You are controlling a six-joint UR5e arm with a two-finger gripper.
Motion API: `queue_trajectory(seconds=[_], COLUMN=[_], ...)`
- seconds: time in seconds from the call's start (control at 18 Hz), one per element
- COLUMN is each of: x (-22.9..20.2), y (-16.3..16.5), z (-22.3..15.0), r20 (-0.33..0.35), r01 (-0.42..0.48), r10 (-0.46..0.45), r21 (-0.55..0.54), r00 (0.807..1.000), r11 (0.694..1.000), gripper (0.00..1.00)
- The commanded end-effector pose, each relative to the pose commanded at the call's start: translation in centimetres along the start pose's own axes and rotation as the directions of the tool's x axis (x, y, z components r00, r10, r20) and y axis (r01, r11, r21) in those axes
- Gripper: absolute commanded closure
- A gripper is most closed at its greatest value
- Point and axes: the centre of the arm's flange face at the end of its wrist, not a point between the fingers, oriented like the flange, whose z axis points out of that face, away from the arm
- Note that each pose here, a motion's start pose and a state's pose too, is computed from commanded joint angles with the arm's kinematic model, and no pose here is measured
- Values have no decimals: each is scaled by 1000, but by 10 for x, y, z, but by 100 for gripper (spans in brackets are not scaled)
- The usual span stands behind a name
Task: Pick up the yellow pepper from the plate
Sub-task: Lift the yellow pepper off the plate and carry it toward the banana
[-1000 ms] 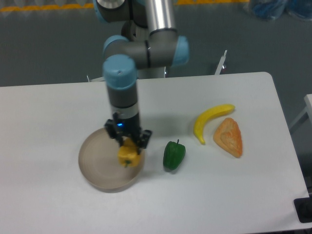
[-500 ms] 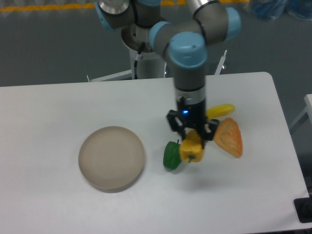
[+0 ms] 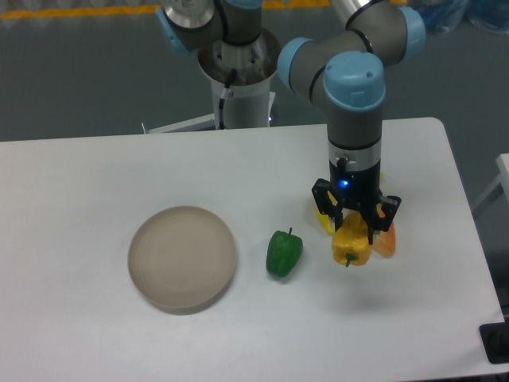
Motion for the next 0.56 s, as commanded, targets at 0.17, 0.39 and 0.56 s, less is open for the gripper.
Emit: queue_trajectory(seconds=[0.17,0.39,0.56], x=[0,0,0], y=[0,-1,0], z=[0,4,3], r20=[0,-4,-4], r01=[0,-1,-1], r10=[0,1,1], r21=[0,-2,-2], r00=[1000,1000,1000], r11=[1000,1000,1000], gripper=[69,69,69])
